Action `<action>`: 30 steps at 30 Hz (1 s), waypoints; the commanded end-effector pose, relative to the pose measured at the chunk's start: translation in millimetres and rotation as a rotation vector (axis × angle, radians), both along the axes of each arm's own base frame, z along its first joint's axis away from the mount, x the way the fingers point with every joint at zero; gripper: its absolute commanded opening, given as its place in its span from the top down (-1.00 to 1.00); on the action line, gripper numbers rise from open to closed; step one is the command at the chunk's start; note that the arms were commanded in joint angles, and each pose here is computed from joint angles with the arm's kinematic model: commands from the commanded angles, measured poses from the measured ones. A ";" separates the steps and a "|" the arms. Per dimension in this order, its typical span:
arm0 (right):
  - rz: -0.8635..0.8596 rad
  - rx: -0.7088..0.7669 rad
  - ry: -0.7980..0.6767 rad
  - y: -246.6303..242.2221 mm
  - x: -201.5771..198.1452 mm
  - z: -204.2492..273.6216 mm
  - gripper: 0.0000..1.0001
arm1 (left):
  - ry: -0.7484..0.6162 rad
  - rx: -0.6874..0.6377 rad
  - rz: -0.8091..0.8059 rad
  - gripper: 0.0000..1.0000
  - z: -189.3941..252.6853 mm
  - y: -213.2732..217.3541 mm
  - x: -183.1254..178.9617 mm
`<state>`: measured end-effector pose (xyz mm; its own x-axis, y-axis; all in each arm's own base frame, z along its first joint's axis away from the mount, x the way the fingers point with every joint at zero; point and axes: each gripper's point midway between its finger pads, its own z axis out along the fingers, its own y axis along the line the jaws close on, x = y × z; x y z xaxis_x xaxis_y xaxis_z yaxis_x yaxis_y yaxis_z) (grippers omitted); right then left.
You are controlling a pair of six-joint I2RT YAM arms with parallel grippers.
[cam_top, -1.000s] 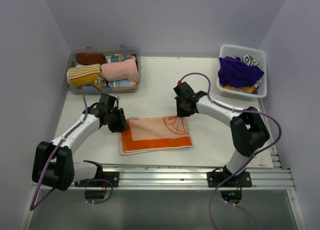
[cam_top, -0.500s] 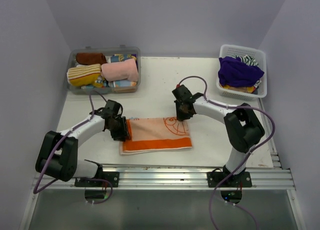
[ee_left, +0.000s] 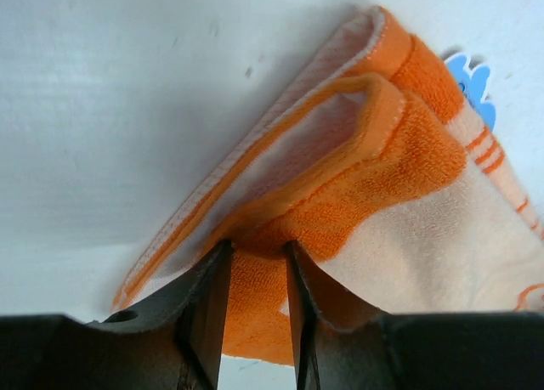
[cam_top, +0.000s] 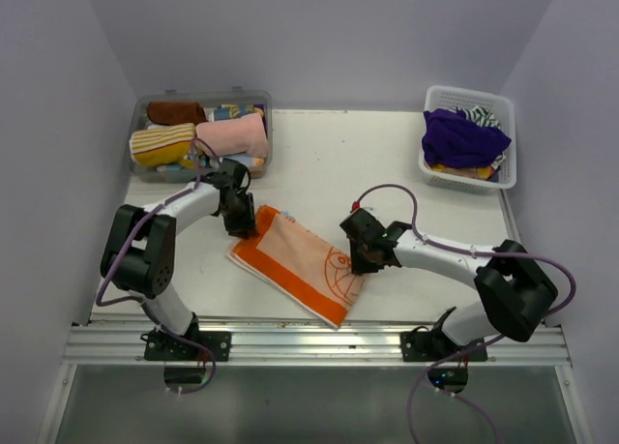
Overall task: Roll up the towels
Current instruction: Fold the towel
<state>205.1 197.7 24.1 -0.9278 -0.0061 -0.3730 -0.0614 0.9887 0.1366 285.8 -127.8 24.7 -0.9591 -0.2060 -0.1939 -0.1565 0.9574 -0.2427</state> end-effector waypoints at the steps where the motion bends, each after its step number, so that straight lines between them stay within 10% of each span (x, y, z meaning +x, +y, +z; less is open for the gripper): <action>1: -0.031 -0.051 0.009 -9.6 -25.7 10.3 0.56 | -0.118 0.032 -0.025 0.28 24.4 0.1 38.2; 16: 0.328 0.032 -0.160 102.6 18.6 63.5 0.50 | -0.099 -0.102 0.053 0.24 28.1 -4.1 -57.2; 30: 0.141 -0.112 -0.086 53.0 45.5 13.0 0.50 | -0.163 -0.126 -0.075 0.27 19.1 -50.3 47.7</action>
